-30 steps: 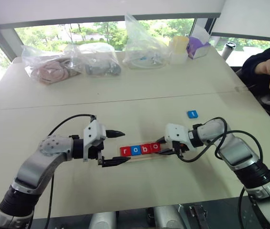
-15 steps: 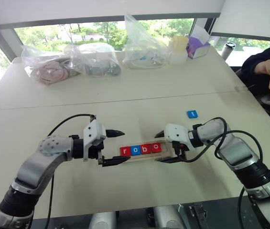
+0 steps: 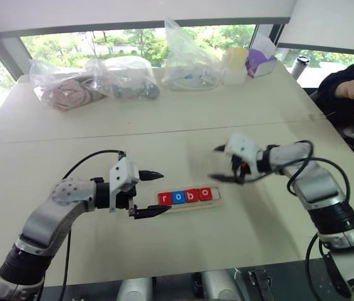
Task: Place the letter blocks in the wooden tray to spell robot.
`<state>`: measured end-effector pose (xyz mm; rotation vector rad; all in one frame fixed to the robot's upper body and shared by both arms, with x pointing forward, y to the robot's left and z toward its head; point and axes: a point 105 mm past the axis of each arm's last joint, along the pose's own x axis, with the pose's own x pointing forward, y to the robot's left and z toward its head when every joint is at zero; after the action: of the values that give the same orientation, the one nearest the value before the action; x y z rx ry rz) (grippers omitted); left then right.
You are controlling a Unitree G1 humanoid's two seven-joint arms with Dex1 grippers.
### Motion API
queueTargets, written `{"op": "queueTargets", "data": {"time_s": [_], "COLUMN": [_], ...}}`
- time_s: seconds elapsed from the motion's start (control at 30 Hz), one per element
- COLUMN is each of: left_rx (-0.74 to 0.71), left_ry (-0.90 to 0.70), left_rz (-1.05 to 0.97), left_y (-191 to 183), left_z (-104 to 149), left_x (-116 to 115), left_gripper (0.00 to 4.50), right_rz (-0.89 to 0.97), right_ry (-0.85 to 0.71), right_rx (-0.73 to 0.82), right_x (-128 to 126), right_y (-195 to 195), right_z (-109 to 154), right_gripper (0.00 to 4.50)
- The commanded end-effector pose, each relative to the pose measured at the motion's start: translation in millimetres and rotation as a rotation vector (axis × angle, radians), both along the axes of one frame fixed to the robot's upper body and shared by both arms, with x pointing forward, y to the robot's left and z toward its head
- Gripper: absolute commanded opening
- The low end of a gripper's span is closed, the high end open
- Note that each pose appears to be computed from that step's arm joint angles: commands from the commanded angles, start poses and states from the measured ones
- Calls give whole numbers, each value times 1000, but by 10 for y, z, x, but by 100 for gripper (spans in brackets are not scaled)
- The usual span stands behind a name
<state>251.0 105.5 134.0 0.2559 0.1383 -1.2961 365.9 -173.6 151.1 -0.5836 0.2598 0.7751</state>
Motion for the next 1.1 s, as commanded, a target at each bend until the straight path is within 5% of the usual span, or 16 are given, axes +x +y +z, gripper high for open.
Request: {"op": "queueTargets", "data": {"time_s": [0.03, 0.53, 0.67, 0.8, 0.9, 1.1], "left_rx": [-17, -6, -6, -8, -10, -13], "left_ry": [-35, -42, -41, -38, -37, -29], "left_rz": [-16, -36, -34, -33, -36, -46], "left_y": [-15, -21, -24, -32, -40, -57], "left_z": [91, 106, 101, 91, 87, 70], "left_x": [-30, 15, 8, 4, 6, 0], "left_gripper": [450, 450, 450, 450, 450, 450], "right_rz": [-302, -768, -789, -803, -809, -825], "right_ry": [-62, 138, 204, 257, 298, 447], "right_rx": [30, 205, 259, 305, 332, 322], "right_x": [195, 214, 157, 72, -54, -722], "right_y": [-412, -774, -716, -638, -557, -280], "right_z": [81, -407, -469, -501, -488, -637], "right_gripper": [444, 444, 328, 120, 118, 118]}}
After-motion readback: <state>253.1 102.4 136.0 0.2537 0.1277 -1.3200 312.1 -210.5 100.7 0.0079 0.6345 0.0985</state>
